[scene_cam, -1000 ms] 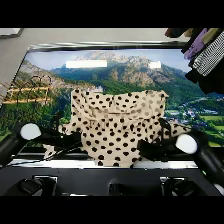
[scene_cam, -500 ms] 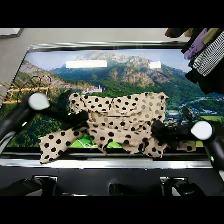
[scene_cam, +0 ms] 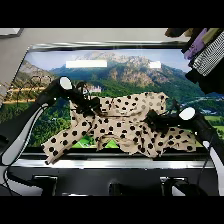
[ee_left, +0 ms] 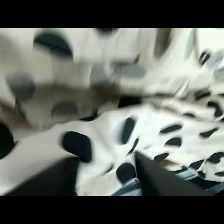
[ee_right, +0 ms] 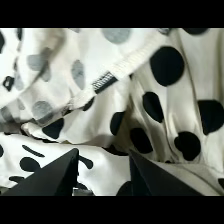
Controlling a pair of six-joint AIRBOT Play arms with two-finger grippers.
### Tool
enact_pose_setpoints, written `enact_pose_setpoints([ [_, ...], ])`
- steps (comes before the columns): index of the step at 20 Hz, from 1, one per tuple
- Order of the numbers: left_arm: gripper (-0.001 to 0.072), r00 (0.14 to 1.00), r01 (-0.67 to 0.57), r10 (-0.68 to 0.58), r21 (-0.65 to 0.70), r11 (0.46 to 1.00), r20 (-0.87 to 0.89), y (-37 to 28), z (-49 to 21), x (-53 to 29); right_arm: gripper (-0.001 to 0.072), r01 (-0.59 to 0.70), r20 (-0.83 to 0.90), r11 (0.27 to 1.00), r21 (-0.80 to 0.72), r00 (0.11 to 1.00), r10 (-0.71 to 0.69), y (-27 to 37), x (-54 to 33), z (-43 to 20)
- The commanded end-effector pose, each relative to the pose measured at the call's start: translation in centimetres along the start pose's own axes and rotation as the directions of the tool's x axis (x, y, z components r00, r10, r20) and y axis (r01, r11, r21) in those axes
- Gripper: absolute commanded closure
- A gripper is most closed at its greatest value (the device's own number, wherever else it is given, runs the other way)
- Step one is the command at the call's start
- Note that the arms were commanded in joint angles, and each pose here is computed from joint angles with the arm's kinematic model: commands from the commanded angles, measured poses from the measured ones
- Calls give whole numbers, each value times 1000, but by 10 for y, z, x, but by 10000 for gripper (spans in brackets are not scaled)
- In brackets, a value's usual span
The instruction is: Fold the clothes and pants, and hang the long-sleeved shirts on hangers.
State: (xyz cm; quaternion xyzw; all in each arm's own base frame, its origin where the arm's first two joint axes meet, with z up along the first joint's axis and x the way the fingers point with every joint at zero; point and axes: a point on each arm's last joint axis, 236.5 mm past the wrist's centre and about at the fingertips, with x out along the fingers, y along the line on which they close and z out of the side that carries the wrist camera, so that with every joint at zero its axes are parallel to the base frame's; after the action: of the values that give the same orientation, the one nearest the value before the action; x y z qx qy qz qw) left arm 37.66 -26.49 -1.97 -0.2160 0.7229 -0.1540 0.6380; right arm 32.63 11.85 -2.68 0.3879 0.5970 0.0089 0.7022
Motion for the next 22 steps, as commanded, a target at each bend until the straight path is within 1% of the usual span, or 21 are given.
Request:
enact_pose_setpoints([
  [1, 207, 998, -12, 5, 103, 995, 67, 3, 19, -29, 326, -14, 46, 978, -210, 999, 24, 20, -38, -3],
  [2, 149, 993, -63, 49, 138, 988, 107, 10, 20, -44, 326, -25, 51, 967, -253, 998, 39, 27, -53, -15],
  [3, 112, 984, -123, 98, 170, 978, 149, 18, 20, -58, 326, -5, 45, 949, -317, 999, 20, 28, -63, -31],
  [5, 108, 961, -214, 170, 194, 957, 219, 32, 8, -79, 325, 55, 6, 915, -401, 998, -57, 19, -65, -70],
  [7, 108, 952, -227, 170, 213, 950, 254, 41, -13, -81, 323, 130, -6, 876, -464, 989, -150, 1, -53, -99],
  [8, 108, 949, -224, 163, 212, 951, 270, 48, -27, -77, 307, 159, -9, 864, -478, 983, -185, -8, -44, -110],
  [9, 108, 946, -222, 158, 210, 952, 282, 55, -40, -73, 257, 180, -14, 853, -489, 977, -214, -17, -33, -121],
  [10, 108, 944, -221, 156, 208, 953, 291, 64, -54, -67, 247, 197, -6, 840, -505, 973, -232, -24, -24, -126],
  [13, 108, 951, -227, 168, 218, 949, 259, 84, -92, -47, 247, 216, 53, 834, -507, 974, -220, -31, -7, -123],
  [16, 108, 958, -235, 181, 248, 940, 222, 86, -110, -32, 248, 252, 122, 817, -518, 968, -221, -31, 0, -104],
  [19, 108, 957, -229, 164, 282, 932, 238, 76, -110, -26, 247, 273, 111, 811, -517, 961, -253, -37, 18, -100],
  [22, 108, 959, -228, 159, 305, 925, 234, 70, -114, -22, 248, 275, 109, 809, -520, 960, -257, -38, 35, -96],
])
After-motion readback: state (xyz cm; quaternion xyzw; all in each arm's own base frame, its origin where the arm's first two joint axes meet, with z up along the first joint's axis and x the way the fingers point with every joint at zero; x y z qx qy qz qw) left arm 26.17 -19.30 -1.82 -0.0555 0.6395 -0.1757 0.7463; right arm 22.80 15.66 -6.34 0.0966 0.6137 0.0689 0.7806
